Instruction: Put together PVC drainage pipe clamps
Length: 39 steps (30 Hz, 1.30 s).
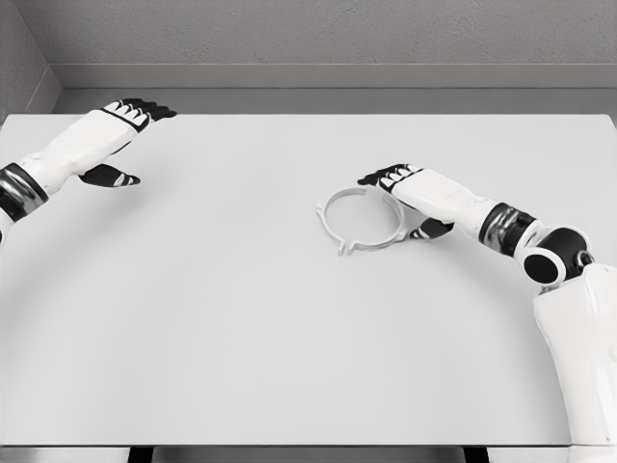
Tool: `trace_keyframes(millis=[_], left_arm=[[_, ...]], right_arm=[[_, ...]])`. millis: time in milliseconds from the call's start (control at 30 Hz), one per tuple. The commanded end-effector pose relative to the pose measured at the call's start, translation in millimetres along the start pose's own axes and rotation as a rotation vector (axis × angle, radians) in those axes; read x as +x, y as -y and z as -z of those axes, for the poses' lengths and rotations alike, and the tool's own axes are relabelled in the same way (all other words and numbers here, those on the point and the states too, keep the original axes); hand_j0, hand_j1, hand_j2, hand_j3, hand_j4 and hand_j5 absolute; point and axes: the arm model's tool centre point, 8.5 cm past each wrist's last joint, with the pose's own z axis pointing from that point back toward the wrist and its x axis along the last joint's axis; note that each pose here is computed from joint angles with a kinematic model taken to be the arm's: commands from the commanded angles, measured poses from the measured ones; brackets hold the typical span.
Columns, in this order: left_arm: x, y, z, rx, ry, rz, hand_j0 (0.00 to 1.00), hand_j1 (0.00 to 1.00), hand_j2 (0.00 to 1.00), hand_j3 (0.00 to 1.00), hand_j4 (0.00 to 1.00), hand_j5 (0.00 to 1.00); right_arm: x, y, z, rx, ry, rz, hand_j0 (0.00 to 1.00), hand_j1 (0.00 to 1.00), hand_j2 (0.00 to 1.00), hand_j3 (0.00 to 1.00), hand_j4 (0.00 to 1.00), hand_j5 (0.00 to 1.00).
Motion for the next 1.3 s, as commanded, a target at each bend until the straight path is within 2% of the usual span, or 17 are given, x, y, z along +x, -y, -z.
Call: trace_keyframes(millis=[0,1267], left_arm=[[-1,-1.0,0,0.005,-0.001,-0.005,1.00,1.00,1.00,1.00,1.00,1.00],[-4,-2.5,-1,0.006,-0.012,-0.005,1.00,1.00,1.00,1.00,1.00,1.00]], right_arm=[[0.7,0.9,0,-0.006,0.002,0.005,1.00,1.00,1.00,1.00,1.00,1.00],[7.0,6.4,15,-0.012,0.026,0.014,1.00,1.00,1.00,1.00,1.00,1.00]])
